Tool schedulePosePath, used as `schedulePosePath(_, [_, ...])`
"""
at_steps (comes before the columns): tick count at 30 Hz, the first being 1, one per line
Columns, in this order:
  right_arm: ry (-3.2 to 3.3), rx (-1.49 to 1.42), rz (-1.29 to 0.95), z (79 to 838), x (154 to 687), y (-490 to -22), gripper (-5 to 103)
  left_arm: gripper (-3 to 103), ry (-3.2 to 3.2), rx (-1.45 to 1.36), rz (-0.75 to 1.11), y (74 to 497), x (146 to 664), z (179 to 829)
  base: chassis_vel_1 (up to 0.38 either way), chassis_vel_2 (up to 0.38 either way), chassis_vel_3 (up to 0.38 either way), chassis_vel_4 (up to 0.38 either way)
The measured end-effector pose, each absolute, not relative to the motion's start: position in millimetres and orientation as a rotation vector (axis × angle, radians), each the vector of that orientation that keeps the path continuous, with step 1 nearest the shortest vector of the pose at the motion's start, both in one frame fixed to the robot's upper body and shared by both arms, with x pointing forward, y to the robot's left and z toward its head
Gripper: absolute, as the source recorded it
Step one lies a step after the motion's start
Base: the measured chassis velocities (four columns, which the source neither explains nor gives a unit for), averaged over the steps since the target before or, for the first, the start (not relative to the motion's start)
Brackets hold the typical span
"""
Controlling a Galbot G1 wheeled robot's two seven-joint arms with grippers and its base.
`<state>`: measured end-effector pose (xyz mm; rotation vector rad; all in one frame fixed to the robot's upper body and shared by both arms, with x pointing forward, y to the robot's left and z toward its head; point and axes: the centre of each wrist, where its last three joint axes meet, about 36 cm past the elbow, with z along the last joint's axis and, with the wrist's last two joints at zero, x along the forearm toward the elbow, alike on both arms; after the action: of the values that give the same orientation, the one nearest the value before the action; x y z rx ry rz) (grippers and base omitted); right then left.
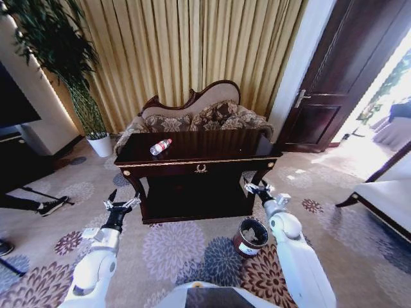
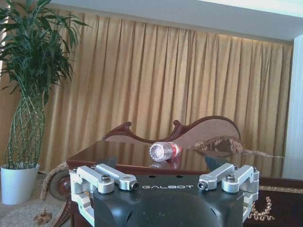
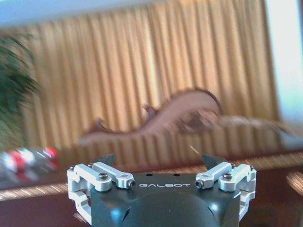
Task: Move to the front of the table and place the trash on the table into the trash bin.
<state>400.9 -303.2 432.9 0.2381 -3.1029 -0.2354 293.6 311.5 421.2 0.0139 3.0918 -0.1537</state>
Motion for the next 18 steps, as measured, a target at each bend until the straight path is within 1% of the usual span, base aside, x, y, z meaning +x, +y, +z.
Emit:
schedulePosePath(1, [-3.103, 0.238, -0.235, 433, 401, -303, 100, 100, 3.092, 0.014, -0.154, 312, 294, 421, 0.000, 0.000, 0.000, 0.000])
schedulePosePath(4, [-3.149, 0.370, -0.245, 462, 384, -272, 100, 100, 3.083, 0.008, -0.147, 310, 294, 430, 0.000, 0.000, 0.000, 0.000])
schedulePosePath(8, [-3.126, 0.413, -0.235, 467, 378, -260, 100, 100, 3.075, -0.005, -0.147, 311, 293, 438, 0.000, 0.000, 0.000, 0.000])
schedulePosePath(14, [-3.084, 0.422, -0.211, 458, 381, -262, 100, 100, 3.117, -0.040, -0.193, 308, 292, 458, 0.000, 0.000, 0.000, 0.000])
schedulePosePath(18, [-3.076, 0.427, -0.217, 457, 382, -264, 100, 100, 3.137, -0.060, -0.189, 307, 296, 466, 0.000, 0.000, 0.000, 0.000])
